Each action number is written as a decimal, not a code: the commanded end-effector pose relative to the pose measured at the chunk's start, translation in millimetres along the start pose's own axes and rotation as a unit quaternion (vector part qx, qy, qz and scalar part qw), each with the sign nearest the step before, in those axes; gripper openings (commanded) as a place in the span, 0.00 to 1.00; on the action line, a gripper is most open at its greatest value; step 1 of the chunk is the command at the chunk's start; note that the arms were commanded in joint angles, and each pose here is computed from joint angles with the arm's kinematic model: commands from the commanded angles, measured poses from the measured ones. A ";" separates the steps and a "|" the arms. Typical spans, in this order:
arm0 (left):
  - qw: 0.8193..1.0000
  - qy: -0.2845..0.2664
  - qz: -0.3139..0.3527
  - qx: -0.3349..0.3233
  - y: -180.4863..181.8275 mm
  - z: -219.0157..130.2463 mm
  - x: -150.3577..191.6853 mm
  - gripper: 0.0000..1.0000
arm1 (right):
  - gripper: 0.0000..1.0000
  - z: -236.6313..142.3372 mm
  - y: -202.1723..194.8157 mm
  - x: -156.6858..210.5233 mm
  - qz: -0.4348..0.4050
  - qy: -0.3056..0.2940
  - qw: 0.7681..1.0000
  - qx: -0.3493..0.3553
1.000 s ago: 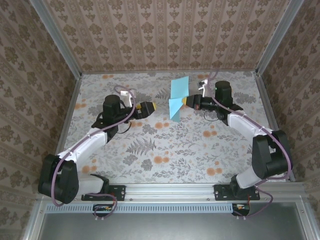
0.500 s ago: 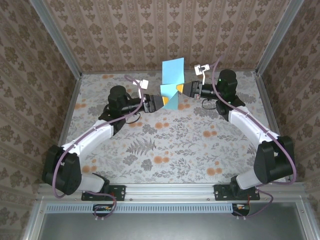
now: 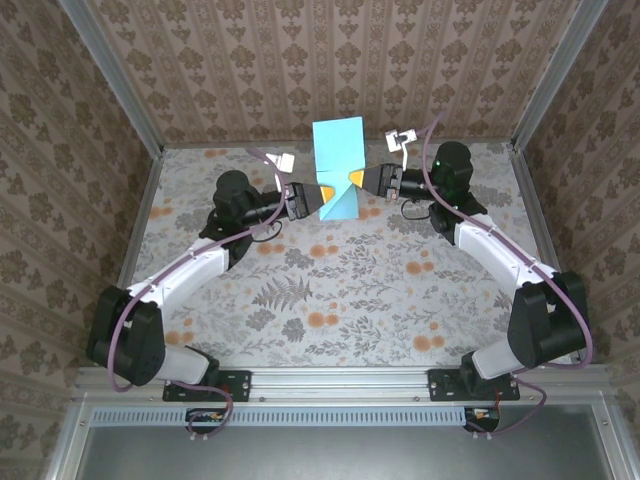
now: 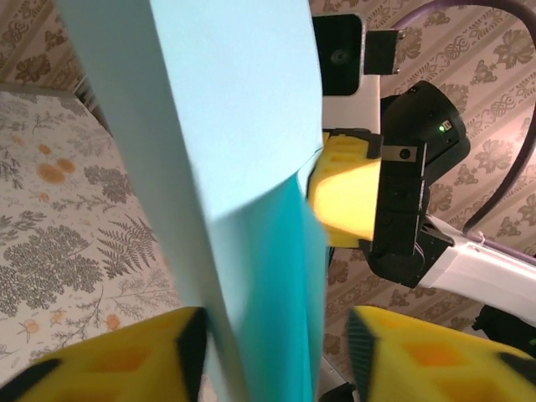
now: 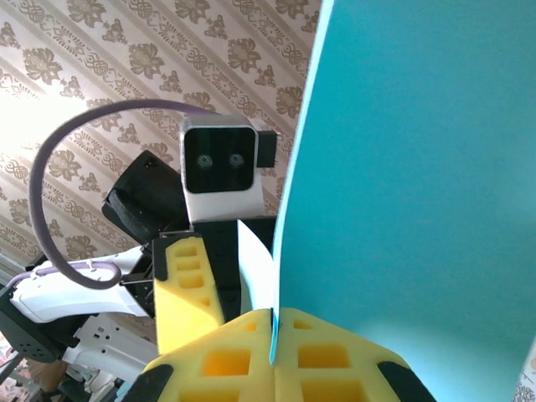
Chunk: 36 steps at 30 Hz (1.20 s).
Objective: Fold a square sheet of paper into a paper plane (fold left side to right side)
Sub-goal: Turn over the paper at the center of the table.
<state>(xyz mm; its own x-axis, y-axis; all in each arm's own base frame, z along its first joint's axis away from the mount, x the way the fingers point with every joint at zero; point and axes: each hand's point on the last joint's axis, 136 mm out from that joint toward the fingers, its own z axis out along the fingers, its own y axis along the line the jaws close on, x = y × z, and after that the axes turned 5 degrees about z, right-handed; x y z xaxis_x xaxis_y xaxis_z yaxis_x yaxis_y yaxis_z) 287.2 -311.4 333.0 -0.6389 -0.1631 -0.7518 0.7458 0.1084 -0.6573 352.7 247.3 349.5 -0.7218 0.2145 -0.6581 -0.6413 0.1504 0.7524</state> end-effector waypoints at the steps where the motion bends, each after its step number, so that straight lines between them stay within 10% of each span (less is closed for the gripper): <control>1: 0.999 -0.013 0.027 0.020 -16.7 -3.3 -9.0 0.40 | 0.06 -3.3 11.2 2.8 -0.013 -0.003 1.000 -0.009; 12: 0.999 -0.002 0.032 -0.019 -9.4 -10.7 -0.4 0.09 | 0.24 -11.6 -5.1 10.8 0.002 -0.008 1.000 0.024; 18: 0.980 0.072 0.054 -0.178 24.5 -26.9 33.5 0.05 | 0.43 -45.4 -36.1 22.3 -0.003 -0.023 0.987 0.161; 25: 0.886 0.197 0.109 -0.405 59.7 -61.2 77.0 0.00 | 0.54 -129.3 -96.4 40.7 0.008 -0.056 0.891 0.451; 36: 0.649 0.340 0.158 -0.662 80.8 -92.0 115.3 0.00 | 0.83 -234.7 -121.6 62.8 0.034 -0.120 0.733 0.669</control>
<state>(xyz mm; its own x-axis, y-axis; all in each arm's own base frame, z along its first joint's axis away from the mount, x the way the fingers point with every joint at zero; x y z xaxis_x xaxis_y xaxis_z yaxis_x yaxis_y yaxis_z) 258.0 -277.4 186.3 -0.7264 0.4626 -0.5082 0.4608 0.8765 0.1392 340.9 55.2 216.6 -0.6158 0.3910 -0.6840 0.1730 0.9141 0.3667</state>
